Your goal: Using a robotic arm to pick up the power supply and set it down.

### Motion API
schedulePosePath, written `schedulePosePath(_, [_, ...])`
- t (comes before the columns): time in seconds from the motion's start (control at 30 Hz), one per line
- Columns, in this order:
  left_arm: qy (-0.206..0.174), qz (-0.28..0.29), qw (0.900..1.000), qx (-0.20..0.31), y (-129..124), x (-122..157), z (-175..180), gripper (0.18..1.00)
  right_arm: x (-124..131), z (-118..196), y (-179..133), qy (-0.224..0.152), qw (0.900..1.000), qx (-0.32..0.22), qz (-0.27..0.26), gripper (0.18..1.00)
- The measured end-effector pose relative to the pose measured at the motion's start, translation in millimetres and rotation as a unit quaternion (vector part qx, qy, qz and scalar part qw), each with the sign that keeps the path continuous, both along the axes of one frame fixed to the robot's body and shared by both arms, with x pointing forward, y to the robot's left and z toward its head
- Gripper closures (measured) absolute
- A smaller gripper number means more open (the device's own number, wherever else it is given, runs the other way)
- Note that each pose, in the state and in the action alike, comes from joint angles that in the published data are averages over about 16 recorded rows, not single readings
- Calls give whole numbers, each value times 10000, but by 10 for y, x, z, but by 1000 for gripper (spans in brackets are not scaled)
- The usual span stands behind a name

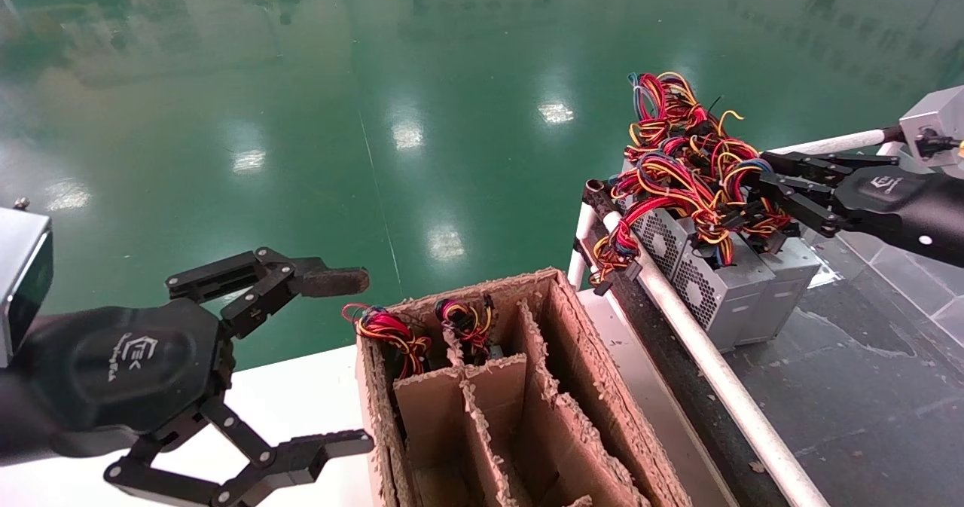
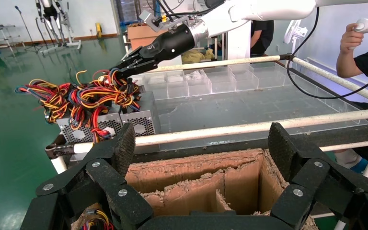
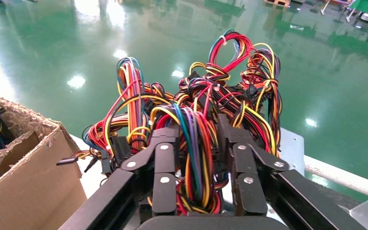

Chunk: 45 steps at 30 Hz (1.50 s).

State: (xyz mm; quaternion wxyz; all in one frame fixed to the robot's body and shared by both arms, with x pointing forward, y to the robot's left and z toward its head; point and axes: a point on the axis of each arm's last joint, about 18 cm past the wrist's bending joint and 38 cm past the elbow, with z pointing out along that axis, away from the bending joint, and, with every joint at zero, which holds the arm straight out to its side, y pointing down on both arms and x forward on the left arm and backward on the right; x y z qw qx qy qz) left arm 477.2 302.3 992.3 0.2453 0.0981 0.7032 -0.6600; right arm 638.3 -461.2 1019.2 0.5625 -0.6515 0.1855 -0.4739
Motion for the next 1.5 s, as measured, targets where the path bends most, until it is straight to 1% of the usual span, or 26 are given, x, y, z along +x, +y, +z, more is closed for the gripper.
schedulePosePath(0.2, [0,0,10000,0,0,0,0,184,-38,20,-42,-16,10000,29,-8,766])
schedulePosePath(0.4, [0,0,10000,0,0,0,0,184,-86,52,-72,-51,10000,65,23,639])
schedulePosePath(0.53, [0,0,10000,0,0,0,0,184,-120,68,-79,-76,9999,62,72,538])
schedulePosePath(0.6, [0,0,10000,0,0,0,0,184,-135,67,-79,-72,9999,40,98,503])
schedulePosePath(0.73, [0,0,10000,0,0,0,0,184,-159,51,-88,-43,9999,-33,122,405])
schedulePosePath(0.93, [0,0,10000,0,0,0,0,184,-165,-3,-145,38,9997,-222,11,302])
schedulePosePath(1.13, [0,0,10000,0,0,0,0,184,-166,-49,-255,111,9992,-322,-215,230])
schedulePosePath(1.33, [0,0,10000,0,0,0,0,184,-230,-23,-368,67,9991,-240,-330,193])
schedulePosePath(1.5, [0,0,10000,0,0,0,0,184,-336,65,-421,-82,9996,-48,-250,181])
